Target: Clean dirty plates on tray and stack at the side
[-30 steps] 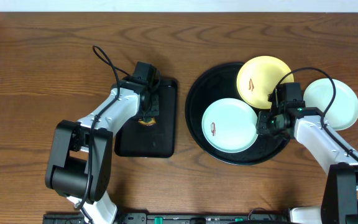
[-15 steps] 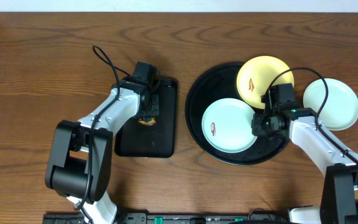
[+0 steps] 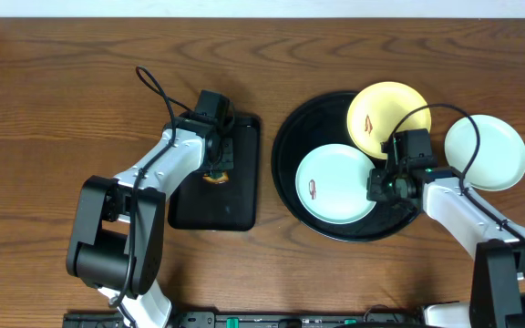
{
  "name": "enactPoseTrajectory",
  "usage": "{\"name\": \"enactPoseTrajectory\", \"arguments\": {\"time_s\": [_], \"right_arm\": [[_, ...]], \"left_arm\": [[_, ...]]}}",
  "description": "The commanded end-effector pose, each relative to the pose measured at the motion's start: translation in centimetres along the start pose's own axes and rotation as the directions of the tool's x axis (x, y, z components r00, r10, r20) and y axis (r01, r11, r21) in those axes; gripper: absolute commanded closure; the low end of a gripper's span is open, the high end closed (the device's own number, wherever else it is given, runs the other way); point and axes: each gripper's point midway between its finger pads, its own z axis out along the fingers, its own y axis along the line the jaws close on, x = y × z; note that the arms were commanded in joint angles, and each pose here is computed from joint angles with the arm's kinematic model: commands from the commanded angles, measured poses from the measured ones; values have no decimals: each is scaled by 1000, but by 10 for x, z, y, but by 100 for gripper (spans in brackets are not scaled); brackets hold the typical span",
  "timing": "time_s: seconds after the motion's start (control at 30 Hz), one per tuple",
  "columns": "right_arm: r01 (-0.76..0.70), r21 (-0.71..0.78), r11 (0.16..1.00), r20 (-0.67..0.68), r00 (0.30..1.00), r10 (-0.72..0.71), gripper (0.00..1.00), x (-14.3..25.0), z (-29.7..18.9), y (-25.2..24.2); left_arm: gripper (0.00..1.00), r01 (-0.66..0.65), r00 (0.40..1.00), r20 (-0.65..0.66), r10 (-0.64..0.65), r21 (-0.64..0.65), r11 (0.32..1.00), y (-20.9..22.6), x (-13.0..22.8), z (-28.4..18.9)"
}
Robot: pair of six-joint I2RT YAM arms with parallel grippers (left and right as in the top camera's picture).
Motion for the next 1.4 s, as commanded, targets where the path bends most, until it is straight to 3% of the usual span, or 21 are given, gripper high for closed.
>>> {"name": "enactPoseTrajectory", "arguments": {"time_s": [0.0,0.07,0.17,0.27,1.07,1.37], "right_arm": [[11,14,1000,-19,1000,-11,99,7,5,-2],[11,14,1000,-18,1000,-11,98,6,4,-2],[12,13,1000,-13,1000,-12,85,4,3,-1],[14,11,1000,-5,1000,-14,79,2,2,0],[29,6,1000,36,999,-30,81,-5,-9,3],[29,9,1000,35,999,-29,85,-5,-9,2]], "left_arm": [[89,8,999,36,-8,2,1000,1,-9,-10],[89,8,999,36,-8,2,1000,1,-9,-10],[89,7,999,36,-7,2,1000,1,-9,-10],[89,7,999,36,-7,2,1000,1,-9,-10],[89,8,999,36,-8,2,1000,1,-9,-10],[89,8,999,36,-8,2,1000,1,-9,-10]]}}
